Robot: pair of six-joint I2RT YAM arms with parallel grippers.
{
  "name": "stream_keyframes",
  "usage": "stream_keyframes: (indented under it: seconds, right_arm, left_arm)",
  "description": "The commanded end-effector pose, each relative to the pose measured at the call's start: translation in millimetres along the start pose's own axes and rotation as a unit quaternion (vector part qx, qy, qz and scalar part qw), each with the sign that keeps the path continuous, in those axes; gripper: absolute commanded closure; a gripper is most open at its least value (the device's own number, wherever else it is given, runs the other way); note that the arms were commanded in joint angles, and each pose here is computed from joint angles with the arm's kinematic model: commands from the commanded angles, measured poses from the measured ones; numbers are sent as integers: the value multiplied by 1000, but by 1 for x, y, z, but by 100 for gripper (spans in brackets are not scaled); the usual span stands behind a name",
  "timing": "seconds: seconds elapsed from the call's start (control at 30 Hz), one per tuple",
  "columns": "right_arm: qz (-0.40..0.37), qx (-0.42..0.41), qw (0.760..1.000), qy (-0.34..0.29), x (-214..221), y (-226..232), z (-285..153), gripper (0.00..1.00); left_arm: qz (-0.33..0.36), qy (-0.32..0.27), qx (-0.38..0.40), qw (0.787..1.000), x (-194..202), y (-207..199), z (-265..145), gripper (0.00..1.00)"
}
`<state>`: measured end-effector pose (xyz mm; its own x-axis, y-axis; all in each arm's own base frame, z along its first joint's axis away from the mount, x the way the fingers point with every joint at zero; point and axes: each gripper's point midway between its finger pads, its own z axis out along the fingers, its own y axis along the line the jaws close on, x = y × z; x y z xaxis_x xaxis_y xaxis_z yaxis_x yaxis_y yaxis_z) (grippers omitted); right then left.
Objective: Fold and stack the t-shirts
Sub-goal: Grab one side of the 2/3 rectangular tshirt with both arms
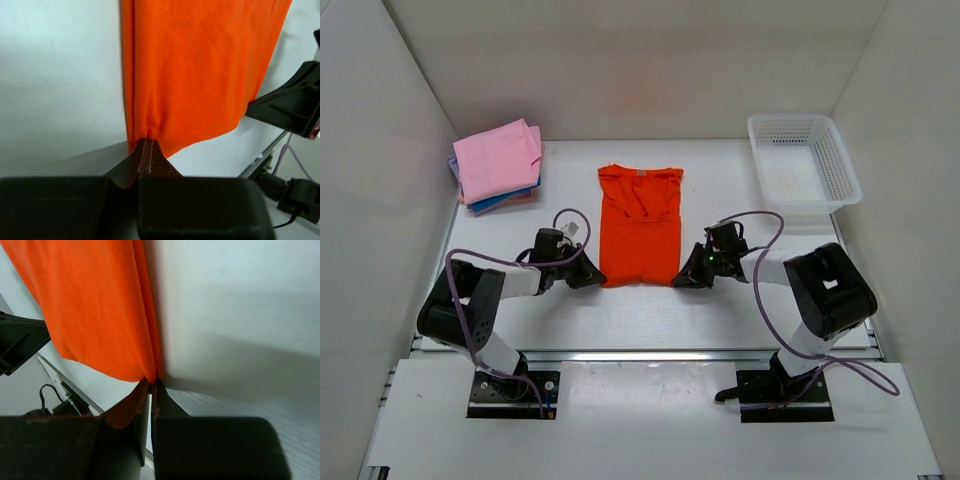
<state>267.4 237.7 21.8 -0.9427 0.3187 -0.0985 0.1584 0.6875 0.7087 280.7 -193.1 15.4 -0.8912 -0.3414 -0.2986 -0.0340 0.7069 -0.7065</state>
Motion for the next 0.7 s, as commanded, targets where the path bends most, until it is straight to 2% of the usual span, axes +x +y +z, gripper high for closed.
stream_keyframes:
  seconds: [0.0, 0.17, 0.33, 0.5, 0.67]
  right_arm:
    - [-26, -11, 999, 18, 18, 3, -10, 100]
    - [-46, -4, 996, 73, 62, -12, -30, 100]
    - [-58, -4, 992, 115, 109, -27, -51, 100]
    - [-78, -22, 987, 136, 139, -21, -71, 100]
    - [-88, -45, 986, 134, 134, 1, -89, 100]
  left_arm:
    - [13, 57, -46, 997, 47, 22, -17, 100]
    - [37, 76, -56, 995, 93, 26, -46, 100]
    - [29, 75, -58, 995, 119, 31, -73, 100]
    - [23, 53, -41, 997, 121, 17, -92, 100]
    - [25, 35, 10, 999, 108, -21, -102, 100]
